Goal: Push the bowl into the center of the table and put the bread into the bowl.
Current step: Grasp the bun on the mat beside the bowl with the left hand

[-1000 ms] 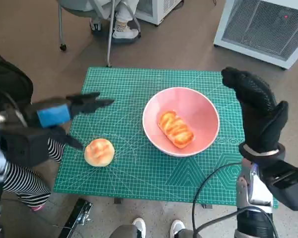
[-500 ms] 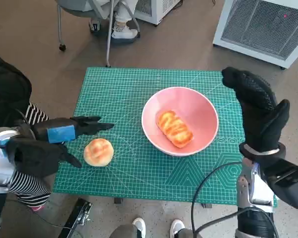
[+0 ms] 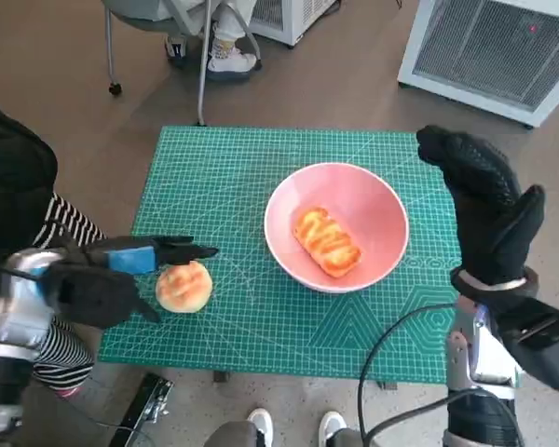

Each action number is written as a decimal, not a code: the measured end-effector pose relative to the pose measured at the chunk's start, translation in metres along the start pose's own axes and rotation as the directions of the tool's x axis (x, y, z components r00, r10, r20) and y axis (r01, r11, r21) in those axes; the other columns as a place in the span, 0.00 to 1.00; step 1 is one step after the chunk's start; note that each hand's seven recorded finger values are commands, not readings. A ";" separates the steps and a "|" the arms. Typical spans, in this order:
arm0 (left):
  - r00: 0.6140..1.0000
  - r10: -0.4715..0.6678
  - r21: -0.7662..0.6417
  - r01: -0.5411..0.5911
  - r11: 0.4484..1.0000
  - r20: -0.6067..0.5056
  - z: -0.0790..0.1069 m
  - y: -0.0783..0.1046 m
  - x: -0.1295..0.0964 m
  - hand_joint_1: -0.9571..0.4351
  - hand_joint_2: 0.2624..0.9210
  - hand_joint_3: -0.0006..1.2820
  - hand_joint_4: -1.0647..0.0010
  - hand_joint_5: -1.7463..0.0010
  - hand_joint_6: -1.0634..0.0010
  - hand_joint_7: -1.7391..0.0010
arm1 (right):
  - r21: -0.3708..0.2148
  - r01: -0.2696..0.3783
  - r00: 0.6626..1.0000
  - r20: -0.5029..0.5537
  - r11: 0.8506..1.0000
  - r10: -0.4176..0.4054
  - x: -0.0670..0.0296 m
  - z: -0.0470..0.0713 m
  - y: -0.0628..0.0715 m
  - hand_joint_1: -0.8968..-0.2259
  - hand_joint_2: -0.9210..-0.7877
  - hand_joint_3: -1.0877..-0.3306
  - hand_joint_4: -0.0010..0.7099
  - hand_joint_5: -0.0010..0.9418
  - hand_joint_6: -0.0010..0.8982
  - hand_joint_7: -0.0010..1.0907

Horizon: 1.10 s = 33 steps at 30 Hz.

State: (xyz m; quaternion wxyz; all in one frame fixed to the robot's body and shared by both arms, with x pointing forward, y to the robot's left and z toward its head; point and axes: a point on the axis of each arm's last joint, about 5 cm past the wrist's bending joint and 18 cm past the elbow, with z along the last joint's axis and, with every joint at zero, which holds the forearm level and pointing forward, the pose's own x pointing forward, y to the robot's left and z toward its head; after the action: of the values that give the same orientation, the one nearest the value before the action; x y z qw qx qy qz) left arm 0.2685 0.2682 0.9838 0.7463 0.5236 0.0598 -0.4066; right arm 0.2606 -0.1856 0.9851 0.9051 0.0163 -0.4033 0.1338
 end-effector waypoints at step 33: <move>0.992 0.122 0.090 -0.118 0.989 -0.038 0.003 -0.006 0.022 0.68 0.99 0.09 0.33 0.38 0.51 0.29 | -0.011 0.004 1.000 0.003 1.000 -0.004 -0.0012 0.004 -0.003 0.30 0.00 0.44 0.27 0.00 0.10 0.41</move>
State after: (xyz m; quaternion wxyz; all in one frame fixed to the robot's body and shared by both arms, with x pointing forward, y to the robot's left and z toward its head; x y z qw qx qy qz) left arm 0.2777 0.2524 0.9692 0.7443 0.5671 0.0267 -0.3516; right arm 0.2579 -0.1891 0.9869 0.9047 0.0123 -0.4056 0.1300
